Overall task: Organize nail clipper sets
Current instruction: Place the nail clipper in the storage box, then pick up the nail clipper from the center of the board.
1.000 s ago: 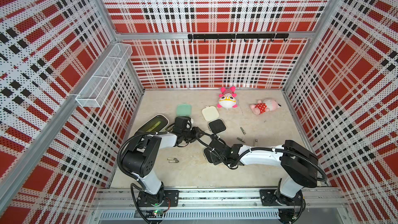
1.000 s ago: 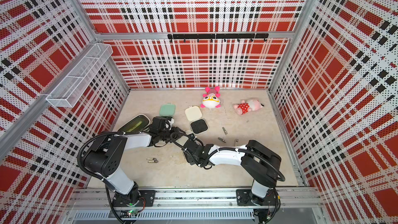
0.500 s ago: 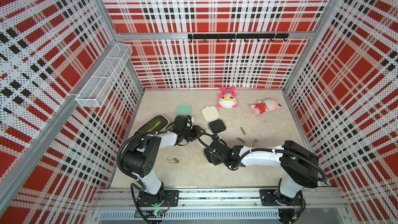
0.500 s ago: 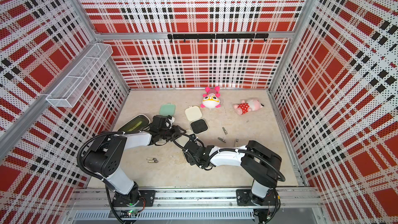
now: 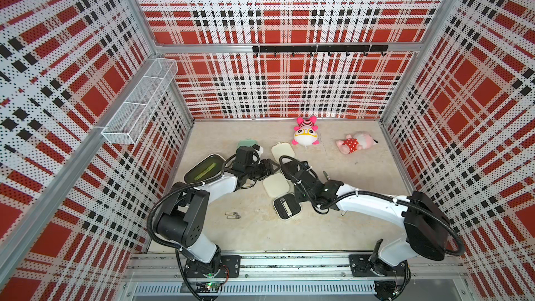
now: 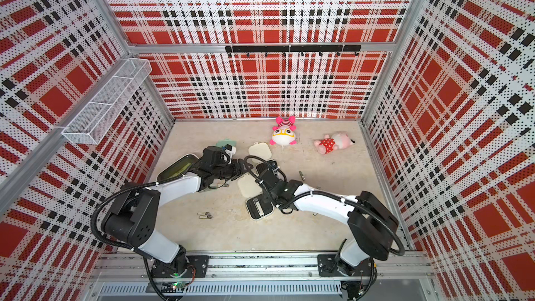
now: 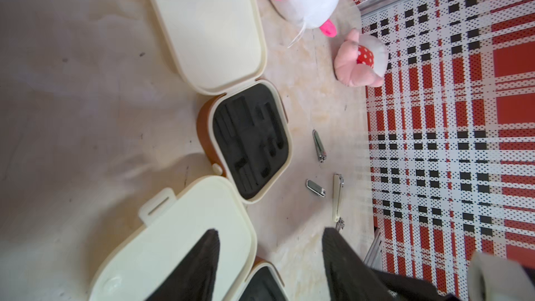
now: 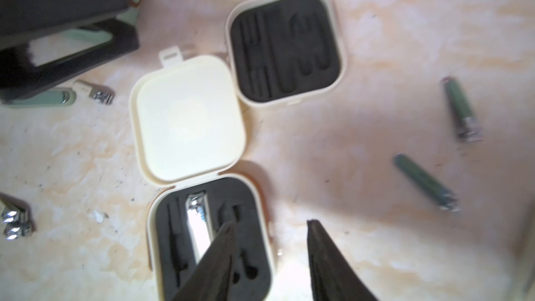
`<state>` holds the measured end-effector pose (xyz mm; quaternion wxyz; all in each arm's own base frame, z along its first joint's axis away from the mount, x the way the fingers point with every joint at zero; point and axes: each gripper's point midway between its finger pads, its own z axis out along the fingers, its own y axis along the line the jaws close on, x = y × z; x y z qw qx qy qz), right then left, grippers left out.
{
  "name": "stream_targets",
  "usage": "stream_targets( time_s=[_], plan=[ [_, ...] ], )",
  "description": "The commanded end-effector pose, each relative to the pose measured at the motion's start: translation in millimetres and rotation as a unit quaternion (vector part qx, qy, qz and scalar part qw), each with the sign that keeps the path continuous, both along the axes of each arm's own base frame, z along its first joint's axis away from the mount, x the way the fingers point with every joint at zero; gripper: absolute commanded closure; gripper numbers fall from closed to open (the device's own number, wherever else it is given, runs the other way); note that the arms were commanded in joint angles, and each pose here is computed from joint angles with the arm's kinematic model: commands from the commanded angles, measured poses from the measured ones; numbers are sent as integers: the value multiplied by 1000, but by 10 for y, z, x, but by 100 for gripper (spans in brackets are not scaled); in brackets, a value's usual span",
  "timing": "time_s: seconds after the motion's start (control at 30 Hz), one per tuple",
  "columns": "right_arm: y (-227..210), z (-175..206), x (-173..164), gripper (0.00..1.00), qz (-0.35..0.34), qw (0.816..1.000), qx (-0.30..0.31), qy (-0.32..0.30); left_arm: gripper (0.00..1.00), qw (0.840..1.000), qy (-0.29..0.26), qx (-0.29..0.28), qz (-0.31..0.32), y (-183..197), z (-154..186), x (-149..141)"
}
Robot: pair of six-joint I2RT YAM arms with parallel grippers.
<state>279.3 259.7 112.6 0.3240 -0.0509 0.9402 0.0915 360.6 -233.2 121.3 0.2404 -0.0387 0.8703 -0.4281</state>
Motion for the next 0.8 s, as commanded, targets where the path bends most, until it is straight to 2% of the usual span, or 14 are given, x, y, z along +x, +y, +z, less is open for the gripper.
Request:
stream_targets(
  time_s=[0.0,0.13,0.43,0.63,0.77],
  plan=[
    [-457,91,108,49,-62,998,-20,-2,36,999,-33,17,0,-17,227,3],
    [-869,47,251,41,-111,994,-18,14,32,998,-52,36,14,-3,302,-35],
    [-1457,-144,364,32,-182,982,-24,49,24,994,-77,58,43,-21,310,-247],
    [-1824,-193,234,32,-230,971,7,61,22,990,-100,60,77,131,417,-244],
    [-2040,-250,47,38,-264,962,19,73,22,988,-109,63,93,217,440,-208]
  ],
)
